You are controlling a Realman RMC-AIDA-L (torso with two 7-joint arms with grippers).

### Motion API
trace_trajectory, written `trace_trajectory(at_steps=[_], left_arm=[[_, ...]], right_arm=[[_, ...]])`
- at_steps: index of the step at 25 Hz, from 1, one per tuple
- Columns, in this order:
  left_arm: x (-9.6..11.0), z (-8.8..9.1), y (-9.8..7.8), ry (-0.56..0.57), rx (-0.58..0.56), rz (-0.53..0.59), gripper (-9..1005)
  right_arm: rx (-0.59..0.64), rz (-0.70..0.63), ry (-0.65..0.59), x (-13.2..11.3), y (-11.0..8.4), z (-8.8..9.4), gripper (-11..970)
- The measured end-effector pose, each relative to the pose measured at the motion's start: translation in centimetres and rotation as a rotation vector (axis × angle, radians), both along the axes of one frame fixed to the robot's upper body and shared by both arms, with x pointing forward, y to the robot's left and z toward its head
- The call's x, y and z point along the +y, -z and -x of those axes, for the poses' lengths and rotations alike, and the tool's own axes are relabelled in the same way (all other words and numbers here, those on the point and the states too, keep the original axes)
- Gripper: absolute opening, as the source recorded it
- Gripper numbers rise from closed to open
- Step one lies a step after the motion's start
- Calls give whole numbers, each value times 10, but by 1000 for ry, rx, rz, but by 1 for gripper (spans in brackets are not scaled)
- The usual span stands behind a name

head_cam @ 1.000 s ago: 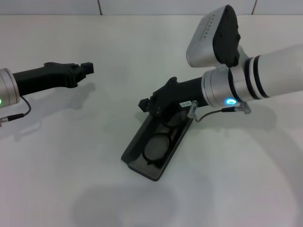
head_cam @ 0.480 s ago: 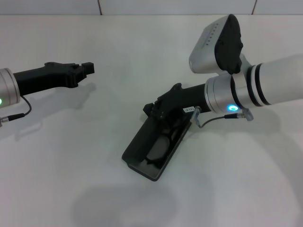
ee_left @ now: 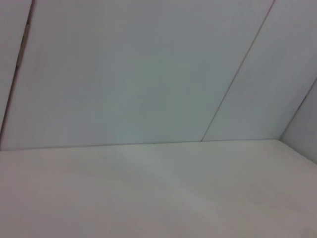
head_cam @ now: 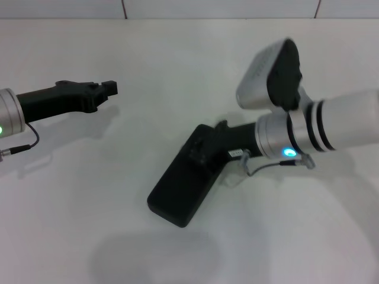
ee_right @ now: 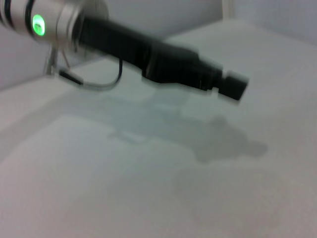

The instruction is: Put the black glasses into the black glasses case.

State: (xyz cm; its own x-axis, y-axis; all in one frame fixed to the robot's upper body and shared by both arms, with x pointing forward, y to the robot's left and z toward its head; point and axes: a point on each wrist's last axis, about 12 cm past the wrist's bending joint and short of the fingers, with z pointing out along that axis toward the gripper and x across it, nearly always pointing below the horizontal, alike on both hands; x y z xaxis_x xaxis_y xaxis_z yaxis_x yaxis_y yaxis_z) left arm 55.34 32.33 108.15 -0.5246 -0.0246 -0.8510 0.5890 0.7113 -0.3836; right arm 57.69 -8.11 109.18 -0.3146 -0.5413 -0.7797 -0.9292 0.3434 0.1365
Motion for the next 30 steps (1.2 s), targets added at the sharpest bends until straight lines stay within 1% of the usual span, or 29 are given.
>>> trace_trajectory(at_steps=[7, 10, 14, 20, 25, 30], left_arm=[[-3, 0, 2, 8, -3, 0, 47], [-3, 0, 2, 9, -4, -1, 48], [-2, 2, 3, 6, -1, -1, 48], [-1, 2, 3, 5, -1, -1, 48], [0, 1, 2, 4, -4, -2, 48], [-1, -1, 0, 8, -8, -2, 49]], right_arm=[[9, -9, 24, -7, 6, 5, -2], [-18, -37, 14, -9, 5, 8, -2], [-75, -87, 10, -10, -7, 8, 0], [-108, -135, 20, -19, -22, -2, 8], [-139, -180, 55, -30, -34, -10, 14], [-149, -266, 143, -61, -47, -20, 20]])
